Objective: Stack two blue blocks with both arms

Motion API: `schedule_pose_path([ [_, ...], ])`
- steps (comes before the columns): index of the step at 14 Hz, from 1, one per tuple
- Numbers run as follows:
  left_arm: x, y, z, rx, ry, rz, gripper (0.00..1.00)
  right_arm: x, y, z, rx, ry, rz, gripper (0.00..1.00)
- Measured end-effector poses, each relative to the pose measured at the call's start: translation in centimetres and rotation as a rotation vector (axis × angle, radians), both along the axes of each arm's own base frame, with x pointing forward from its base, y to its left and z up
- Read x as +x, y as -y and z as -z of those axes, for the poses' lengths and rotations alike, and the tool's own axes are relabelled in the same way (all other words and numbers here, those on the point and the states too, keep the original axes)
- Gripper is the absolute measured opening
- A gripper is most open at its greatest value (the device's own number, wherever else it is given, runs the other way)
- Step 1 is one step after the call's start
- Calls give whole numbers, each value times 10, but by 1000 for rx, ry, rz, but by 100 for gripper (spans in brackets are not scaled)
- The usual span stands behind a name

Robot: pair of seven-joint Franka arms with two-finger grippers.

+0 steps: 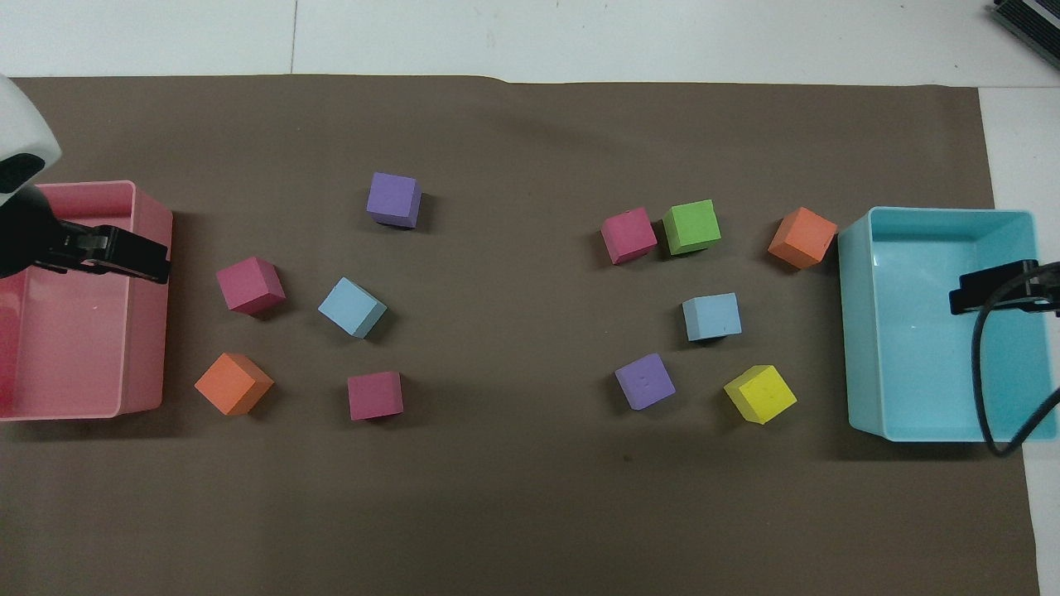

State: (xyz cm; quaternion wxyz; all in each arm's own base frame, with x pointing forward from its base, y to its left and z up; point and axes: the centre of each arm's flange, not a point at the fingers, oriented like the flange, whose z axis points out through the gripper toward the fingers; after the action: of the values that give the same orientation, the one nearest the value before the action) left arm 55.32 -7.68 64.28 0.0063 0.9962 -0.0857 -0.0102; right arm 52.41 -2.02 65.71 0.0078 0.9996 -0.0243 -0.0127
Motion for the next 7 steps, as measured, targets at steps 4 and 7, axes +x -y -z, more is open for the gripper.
schedule_pose_path([
  [4,0,0,0,0,0,0,100,-1,0,0,0,0,0,100],
  [7,0,0,0,0,0,0,100,-2,0,0,0,-1,0,100],
])
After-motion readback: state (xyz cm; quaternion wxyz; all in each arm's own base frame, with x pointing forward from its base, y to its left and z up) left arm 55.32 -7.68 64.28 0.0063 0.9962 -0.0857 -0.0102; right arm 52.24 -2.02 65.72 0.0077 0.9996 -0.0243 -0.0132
